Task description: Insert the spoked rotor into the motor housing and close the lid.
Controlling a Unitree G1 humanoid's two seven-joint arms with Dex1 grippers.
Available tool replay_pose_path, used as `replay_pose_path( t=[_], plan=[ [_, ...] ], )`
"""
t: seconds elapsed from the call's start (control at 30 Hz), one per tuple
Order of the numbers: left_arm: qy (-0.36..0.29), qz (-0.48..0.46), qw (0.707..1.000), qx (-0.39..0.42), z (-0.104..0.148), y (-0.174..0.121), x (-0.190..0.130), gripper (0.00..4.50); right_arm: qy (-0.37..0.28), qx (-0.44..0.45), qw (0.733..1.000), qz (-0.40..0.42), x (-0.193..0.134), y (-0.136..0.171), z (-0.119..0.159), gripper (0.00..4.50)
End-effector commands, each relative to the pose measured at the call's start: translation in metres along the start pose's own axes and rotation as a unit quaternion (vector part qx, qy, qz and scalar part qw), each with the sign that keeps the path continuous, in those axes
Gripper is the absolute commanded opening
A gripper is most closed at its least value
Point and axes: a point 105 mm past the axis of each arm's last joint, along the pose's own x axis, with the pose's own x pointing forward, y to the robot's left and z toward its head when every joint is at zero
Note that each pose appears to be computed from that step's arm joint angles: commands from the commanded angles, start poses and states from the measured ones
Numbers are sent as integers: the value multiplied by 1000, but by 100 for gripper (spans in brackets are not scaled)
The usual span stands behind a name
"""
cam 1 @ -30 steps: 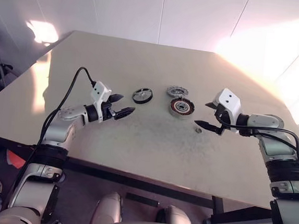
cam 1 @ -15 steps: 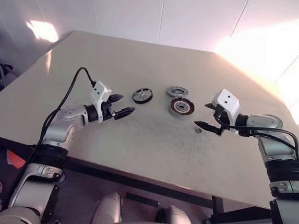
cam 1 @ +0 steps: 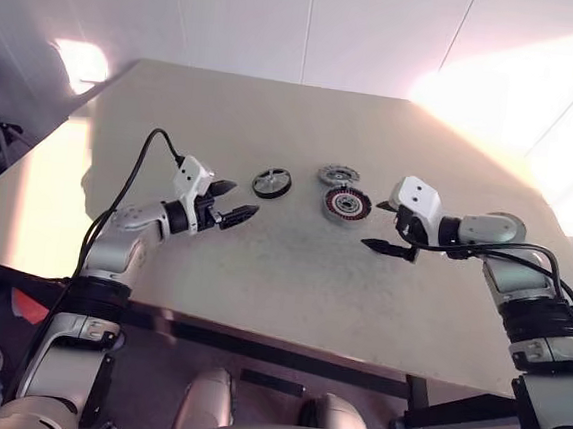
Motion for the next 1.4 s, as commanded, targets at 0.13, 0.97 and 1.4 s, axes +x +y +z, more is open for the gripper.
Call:
replay_pose_path(
  t=[0.13,0.97,1.4],
  plan=[
    [-28,12,999,23,16,3,0,450,-15,-41,999,17,15,-20,24,449],
    [-33,36,998,27,17,10,-6,450,107,-61,988,97,54,-1,-18,431],
    [-33,46,998,28,16,11,-10,450,123,-90,984,88,64,-6,-8,194]
  ],
)
